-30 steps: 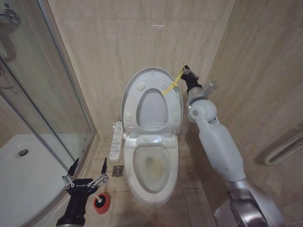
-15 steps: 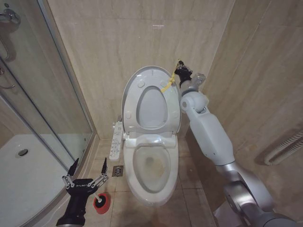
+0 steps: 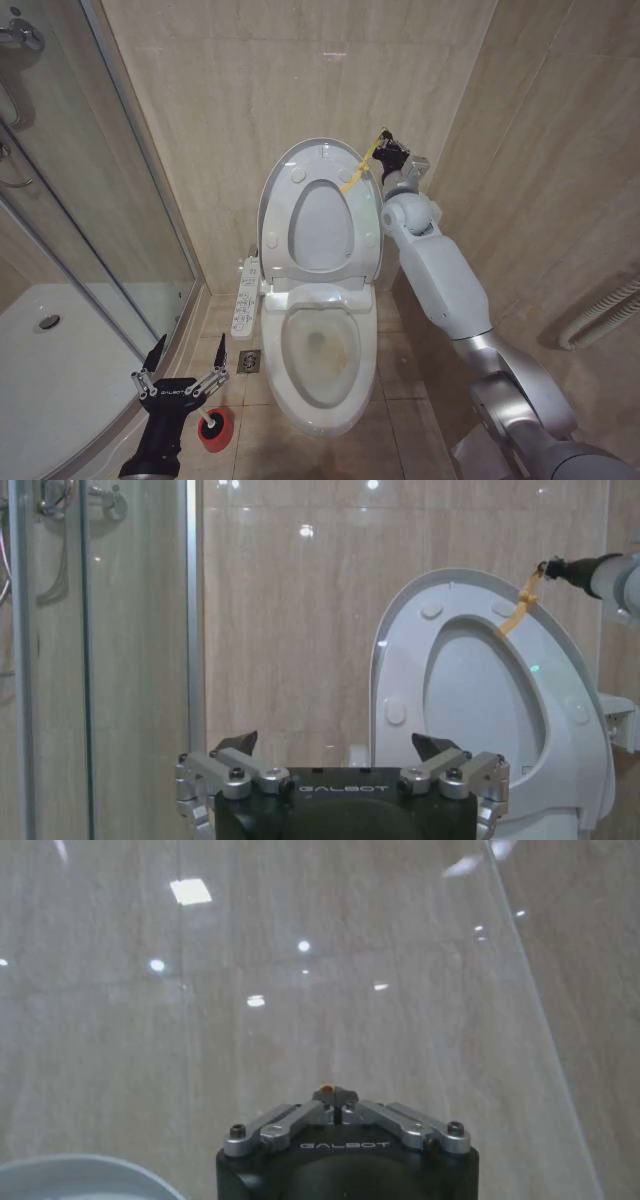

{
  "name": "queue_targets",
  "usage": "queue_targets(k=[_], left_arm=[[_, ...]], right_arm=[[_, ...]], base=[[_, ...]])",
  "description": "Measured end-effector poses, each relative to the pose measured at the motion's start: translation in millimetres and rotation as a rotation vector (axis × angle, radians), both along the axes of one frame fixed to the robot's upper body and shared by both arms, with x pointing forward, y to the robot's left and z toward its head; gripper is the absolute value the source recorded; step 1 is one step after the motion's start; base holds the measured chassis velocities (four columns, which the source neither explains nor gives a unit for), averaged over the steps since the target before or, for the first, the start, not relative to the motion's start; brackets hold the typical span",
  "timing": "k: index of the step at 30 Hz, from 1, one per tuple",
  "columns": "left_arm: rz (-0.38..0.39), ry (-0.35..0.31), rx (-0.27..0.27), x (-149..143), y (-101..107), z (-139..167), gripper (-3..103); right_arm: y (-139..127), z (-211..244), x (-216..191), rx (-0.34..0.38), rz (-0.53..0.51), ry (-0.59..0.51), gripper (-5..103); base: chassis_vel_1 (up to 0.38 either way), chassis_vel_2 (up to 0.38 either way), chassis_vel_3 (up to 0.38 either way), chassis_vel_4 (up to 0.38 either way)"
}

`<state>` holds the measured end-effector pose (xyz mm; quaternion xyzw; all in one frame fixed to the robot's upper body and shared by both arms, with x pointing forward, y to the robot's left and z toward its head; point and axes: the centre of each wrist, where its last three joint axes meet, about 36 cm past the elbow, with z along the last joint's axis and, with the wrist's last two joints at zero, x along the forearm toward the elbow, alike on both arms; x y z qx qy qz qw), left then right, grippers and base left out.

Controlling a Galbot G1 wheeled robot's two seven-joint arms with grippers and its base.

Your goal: Open the toilet lid, clean the toilet bowl with a toilet brush, close the toilet lid, and flush.

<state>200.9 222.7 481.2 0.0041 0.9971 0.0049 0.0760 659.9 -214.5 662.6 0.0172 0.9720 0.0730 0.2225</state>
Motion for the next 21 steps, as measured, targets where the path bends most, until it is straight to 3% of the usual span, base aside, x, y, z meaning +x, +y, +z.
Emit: queue_targets(k=[21], left_arm=[[0.000, 0.000, 0.000, 0, 0, 0, 100]], right_arm=[[-25, -23, 14, -0.047, -0.089, 0.089, 0]], base=[[0.000, 0.000, 0.000, 0.000]])
